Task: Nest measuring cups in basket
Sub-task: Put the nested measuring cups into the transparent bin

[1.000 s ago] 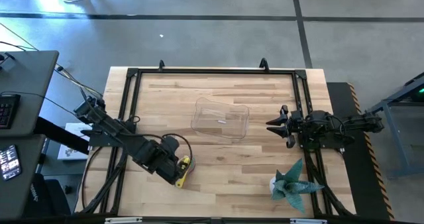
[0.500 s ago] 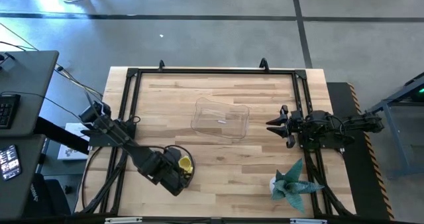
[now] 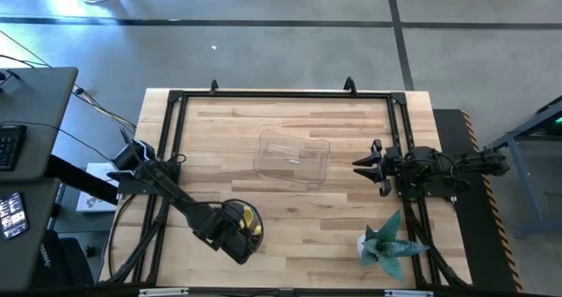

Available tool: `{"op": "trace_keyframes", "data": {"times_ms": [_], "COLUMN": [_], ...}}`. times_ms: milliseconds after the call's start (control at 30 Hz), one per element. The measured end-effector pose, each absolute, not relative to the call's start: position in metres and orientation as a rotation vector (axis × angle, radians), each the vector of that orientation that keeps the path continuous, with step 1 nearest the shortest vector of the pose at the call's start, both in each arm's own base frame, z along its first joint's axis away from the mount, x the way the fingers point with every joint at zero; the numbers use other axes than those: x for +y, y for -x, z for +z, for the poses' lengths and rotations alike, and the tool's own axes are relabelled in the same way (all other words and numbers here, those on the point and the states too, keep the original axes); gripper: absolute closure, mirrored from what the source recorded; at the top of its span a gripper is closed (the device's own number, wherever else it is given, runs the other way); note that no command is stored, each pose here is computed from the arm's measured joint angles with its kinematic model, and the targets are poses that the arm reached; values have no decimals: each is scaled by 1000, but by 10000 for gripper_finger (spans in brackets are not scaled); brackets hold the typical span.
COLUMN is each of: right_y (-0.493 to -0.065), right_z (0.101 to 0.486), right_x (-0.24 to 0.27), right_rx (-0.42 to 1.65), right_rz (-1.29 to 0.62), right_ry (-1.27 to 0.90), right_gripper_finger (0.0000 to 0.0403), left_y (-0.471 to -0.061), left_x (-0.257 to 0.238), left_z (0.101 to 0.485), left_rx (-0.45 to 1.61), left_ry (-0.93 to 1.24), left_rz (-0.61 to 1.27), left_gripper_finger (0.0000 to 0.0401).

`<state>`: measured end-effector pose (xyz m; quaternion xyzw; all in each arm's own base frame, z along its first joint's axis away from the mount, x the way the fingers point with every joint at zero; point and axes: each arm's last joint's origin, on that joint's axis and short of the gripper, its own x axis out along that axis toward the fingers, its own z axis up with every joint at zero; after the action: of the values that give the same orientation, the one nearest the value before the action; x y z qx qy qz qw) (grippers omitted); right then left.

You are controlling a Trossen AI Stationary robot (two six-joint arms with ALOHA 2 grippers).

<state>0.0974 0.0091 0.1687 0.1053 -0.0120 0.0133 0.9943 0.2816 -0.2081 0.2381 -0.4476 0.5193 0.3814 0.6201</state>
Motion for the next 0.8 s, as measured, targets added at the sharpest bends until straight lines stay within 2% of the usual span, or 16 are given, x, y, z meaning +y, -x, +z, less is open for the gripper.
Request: {"op": "trace_keyframes", "data": {"times_ms": [367, 800], "right_y": [-97, -97], "right_z": [169, 169], "right_x": [9, 9], "right_rx": [-23, -23], "right_rz": [27, 27], "right_ry": [-211, -211], "right_gripper_finger": [302, 302], "left_y": [-288, -295], "left_x": [-211, -215], "left_z": [220, 201], "left_rx": [1216, 1229], "left_ry": [976, 930], "left_rz": [908, 924], "left_gripper_finger": [137, 136]}}
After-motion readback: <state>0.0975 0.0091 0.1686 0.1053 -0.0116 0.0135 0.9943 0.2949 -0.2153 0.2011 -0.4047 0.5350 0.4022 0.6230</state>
